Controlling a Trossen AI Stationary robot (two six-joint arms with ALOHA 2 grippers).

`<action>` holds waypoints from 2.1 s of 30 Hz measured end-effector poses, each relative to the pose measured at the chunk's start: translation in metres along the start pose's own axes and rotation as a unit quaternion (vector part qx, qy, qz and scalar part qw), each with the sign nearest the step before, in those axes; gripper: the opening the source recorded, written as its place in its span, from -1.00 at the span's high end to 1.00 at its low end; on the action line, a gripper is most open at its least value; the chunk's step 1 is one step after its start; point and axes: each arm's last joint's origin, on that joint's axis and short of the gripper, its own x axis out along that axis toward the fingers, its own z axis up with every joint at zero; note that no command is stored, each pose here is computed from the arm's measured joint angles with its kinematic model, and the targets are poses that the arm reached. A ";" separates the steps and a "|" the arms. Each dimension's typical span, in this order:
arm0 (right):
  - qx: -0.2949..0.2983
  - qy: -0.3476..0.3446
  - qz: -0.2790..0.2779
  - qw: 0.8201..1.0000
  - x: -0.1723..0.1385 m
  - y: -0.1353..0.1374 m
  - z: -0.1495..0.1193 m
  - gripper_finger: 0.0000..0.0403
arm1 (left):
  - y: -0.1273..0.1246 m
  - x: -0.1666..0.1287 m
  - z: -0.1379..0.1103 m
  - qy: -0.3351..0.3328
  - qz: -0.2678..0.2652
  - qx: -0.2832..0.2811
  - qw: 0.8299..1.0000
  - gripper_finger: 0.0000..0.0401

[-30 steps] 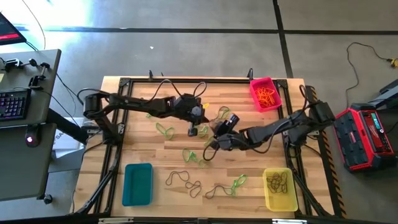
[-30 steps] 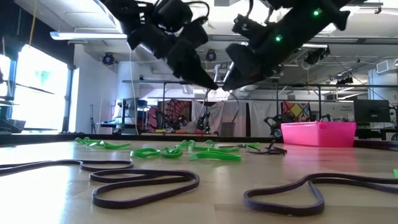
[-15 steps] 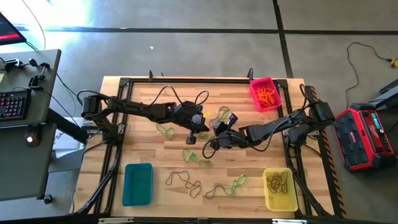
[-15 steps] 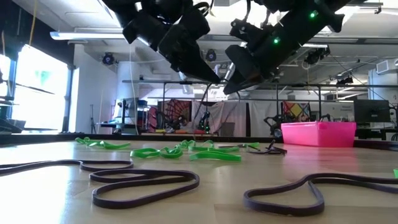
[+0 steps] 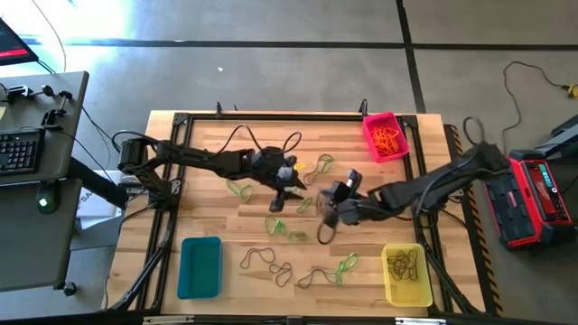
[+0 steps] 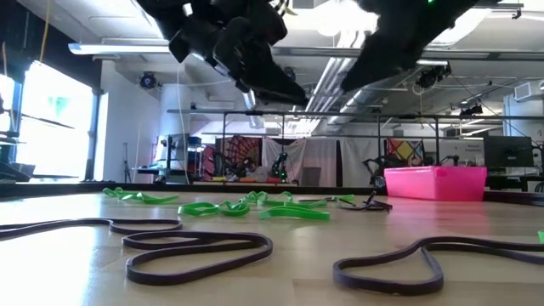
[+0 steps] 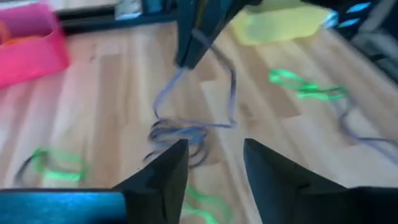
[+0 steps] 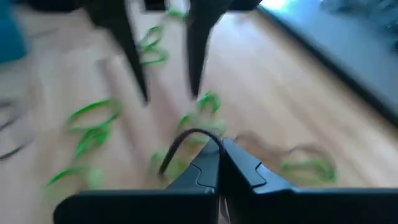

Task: Sort rubber bands into baskets
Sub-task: Put the purple rubber band into the yellow bin

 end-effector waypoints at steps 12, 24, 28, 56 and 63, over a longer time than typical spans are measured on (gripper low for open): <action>0.069 0.242 0.074 0.965 -0.116 -0.002 0.000 1.00 | -0.002 0.002 -0.009 -0.033 -0.008 -0.009 0.999 0.15; 0.181 0.407 0.043 0.894 -0.191 0.002 -0.024 1.00 | -0.003 0.002 -0.013 -0.013 -0.010 -0.004 1.000 0.15; 0.205 0.441 0.013 0.873 -0.194 0.004 -0.044 1.00 | -0.001 0.001 -0.014 -0.010 -0.006 -0.006 1.000 0.15; 0.098 0.559 0.070 0.821 -0.197 0.035 -0.095 1.00 | 0.007 -0.001 -0.016 -0.008 0.010 -0.009 1.000 0.15; -0.047 0.536 0.094 0.837 -0.167 0.066 -0.117 1.00 | 0.007 -0.001 -0.016 -0.008 0.011 -0.012 1.000 0.15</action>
